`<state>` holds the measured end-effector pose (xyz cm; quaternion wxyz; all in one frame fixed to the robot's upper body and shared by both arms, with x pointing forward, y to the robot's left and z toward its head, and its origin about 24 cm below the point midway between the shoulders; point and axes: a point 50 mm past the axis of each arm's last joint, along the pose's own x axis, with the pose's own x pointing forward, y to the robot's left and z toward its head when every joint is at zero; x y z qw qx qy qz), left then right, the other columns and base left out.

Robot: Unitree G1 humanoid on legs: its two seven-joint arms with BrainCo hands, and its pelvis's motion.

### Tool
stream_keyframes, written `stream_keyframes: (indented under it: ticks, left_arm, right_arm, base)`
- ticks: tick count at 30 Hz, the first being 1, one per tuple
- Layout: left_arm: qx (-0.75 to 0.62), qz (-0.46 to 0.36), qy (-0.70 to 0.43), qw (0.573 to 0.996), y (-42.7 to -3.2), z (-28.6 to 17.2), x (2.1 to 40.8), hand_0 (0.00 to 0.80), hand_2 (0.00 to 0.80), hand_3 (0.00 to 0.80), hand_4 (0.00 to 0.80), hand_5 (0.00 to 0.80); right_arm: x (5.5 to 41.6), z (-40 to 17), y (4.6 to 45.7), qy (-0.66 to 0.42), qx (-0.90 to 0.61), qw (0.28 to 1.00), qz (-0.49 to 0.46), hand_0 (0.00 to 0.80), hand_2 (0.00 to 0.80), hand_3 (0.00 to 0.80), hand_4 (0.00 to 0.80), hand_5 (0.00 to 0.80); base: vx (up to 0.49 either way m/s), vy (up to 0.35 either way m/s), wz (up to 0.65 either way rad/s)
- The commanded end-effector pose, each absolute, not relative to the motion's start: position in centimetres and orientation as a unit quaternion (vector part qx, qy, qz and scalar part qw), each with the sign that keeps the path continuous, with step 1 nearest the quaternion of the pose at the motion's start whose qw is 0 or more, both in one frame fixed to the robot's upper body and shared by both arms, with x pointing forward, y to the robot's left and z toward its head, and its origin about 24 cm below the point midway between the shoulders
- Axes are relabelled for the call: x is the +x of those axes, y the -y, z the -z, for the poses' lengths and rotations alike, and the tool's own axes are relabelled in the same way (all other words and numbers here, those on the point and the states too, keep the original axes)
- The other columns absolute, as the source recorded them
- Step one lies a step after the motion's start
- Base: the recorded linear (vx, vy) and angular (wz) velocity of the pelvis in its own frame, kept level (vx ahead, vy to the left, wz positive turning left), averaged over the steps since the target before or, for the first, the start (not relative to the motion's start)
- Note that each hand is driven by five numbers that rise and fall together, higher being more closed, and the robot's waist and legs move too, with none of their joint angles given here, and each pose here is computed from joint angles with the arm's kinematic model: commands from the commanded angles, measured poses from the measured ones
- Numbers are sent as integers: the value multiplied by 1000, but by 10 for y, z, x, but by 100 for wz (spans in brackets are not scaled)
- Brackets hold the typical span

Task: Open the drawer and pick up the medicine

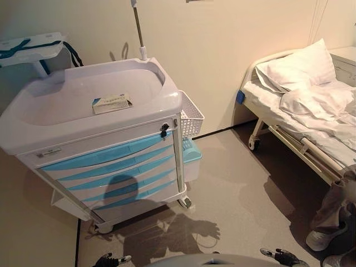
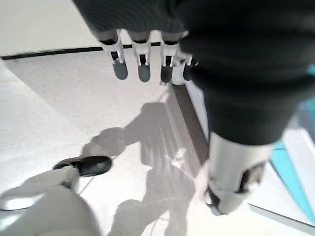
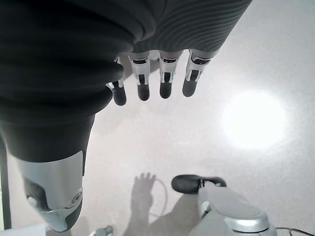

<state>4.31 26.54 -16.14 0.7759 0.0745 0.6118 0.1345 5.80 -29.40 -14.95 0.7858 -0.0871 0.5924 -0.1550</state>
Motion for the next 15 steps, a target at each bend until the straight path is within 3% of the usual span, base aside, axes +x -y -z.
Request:
stream_keyframes:
  ticks: [1, 15]
  left_arm:
    - [78, -149, -619, 767, -276, 159, 42, 0, 0, 0, 0, 0]
    - [83, -124, -622, 769, -267, 162, 43, 0, 0, 0, 0, 0]
  right_arm:
    - [57, 155, 282, -608, -78, 776, 147, 0, 0, 0, 0, 0]
    - [57, 157, 276, -613, -76, 775, 133, 0, 0, 0, 0, 0]
  base:
    - [3, 5, 4]
    - [2, 2, 3]
